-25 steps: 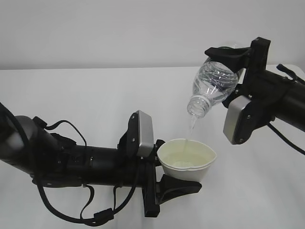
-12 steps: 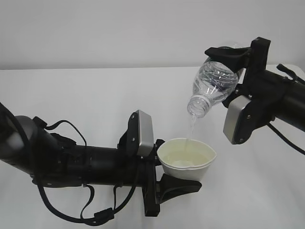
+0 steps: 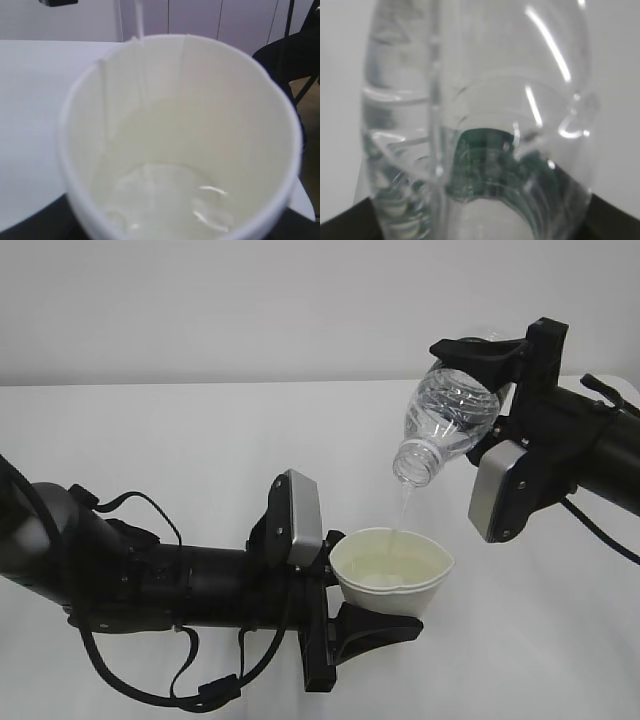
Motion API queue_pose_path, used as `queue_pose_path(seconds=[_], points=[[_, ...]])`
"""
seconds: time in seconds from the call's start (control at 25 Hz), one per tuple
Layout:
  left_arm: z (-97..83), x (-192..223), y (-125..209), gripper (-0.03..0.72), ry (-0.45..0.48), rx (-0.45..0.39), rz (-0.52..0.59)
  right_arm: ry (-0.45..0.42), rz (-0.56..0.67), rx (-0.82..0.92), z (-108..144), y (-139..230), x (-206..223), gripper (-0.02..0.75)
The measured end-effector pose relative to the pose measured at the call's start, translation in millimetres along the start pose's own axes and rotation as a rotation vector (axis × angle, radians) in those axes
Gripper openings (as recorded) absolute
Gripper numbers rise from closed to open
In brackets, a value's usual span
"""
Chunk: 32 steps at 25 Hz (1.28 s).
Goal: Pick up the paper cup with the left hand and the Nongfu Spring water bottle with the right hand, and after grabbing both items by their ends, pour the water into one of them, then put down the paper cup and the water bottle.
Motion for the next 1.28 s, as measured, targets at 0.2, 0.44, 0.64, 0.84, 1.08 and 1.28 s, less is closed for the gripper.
queue_pose_path(seconds=[0.2,0.44,0.64,0.84,1.08,1.28], points=[[0.1,0.0,0.0,0.429,-0.001,0.0,0.0,0.0,0.0,0.0,0.0,0.0,0.0,0.475],[0.1,0.0,0.0,0.429,-0.001,0.0,0.0,0.002,-0.001,0.0,-0.3,-0.1,0.0,0.475],[0.1,0.0,0.0,0.429,-0.001,0.0,0.0,0.004,-0.001,0.0,-0.4,-0.1,0.0,0.475],[0.5,0.0,-0.1,0.429,-0.004,-0.002,-0.001,0.005,-0.001,0.0,-0.5,-0.2,0.0,0.475],[3.3,-0.1,-0.5,0.429,-0.027,-0.013,-0.005,0.006,-0.002,0.0,-0.7,-0.2,0.0,0.475],[4.0,-0.1,-0.7,0.429,-0.033,-0.016,-0.006,0.006,-0.002,0.0,-0.7,-0.2,0.0,0.475]])
Point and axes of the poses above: a point on each arm's last joint axis where the gripper is mounted, x pointing out along that axis toward the gripper, z along the wrist's bending axis when the last joint is at zero, y = z × x, the point moved 3 cm from there along x, pointing out along that axis toward the gripper, and after that the axes turned 4 degrees about x, right-handed, at the moved point
